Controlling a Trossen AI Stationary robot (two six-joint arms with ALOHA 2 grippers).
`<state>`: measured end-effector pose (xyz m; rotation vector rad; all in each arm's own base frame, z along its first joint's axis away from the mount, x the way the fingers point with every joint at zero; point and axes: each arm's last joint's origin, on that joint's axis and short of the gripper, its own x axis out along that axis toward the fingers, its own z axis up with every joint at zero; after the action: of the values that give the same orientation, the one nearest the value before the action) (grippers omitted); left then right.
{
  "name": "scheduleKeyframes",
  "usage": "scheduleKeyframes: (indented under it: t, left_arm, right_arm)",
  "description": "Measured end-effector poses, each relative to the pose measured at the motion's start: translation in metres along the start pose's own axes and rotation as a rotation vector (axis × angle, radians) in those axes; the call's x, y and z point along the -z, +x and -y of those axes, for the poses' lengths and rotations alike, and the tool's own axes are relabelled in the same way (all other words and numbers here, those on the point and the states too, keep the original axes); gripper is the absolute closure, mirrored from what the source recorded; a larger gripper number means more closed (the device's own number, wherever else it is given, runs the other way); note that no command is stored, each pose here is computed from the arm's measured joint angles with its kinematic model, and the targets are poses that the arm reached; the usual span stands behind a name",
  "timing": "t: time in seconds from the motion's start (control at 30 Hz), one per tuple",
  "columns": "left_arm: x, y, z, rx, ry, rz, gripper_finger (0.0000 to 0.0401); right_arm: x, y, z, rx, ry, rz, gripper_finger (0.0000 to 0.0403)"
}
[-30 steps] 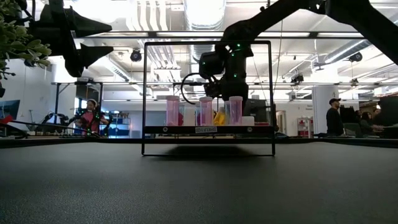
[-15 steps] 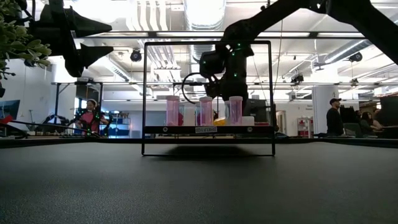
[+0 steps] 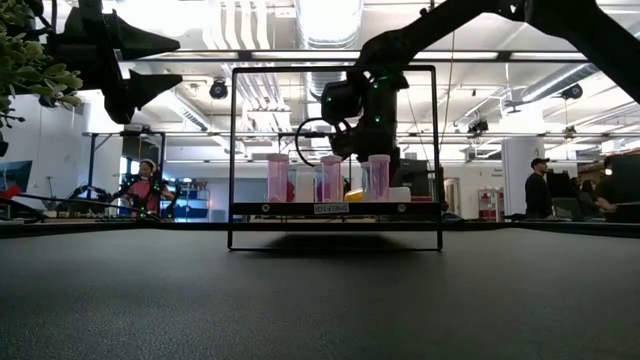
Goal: Pick and place medicine bottles onto shelf by color
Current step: Put the white pill bottle on the shelf aligned with the other white pill bottle
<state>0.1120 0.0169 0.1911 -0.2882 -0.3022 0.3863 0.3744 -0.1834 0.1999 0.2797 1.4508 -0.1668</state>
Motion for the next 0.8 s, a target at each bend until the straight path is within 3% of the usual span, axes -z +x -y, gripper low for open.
scheduleKeyframes:
  t: [0.2, 0.43, 0.63, 0.8]
  left_arm:
    - [0.0, 0.0, 0.0, 0.0, 0.0, 0.0, 0.0106]
    - [0.0, 0.0, 0.0, 0.0, 0.0, 0.0, 0.0106]
    - [0.0, 0.0, 0.0, 0.0, 0.0, 0.0, 0.0106]
    - [0.0, 0.0, 0.0, 0.0, 0.0, 0.0, 0.0106]
  right_arm:
    - [0.001, -0.009, -0.002, 0.003, 0.034, 0.025, 0.0279]
    - [0.007, -0.043, -0.005, 0.018, 0.027, 0.121, 0.027]
    - [0.007, -0.082, -0.009, 0.048, 0.043, 0.371, 0.0264]
    - [0.019, -0.093, -0.012, 0.073, 0.018, 0.551, 0.0263]
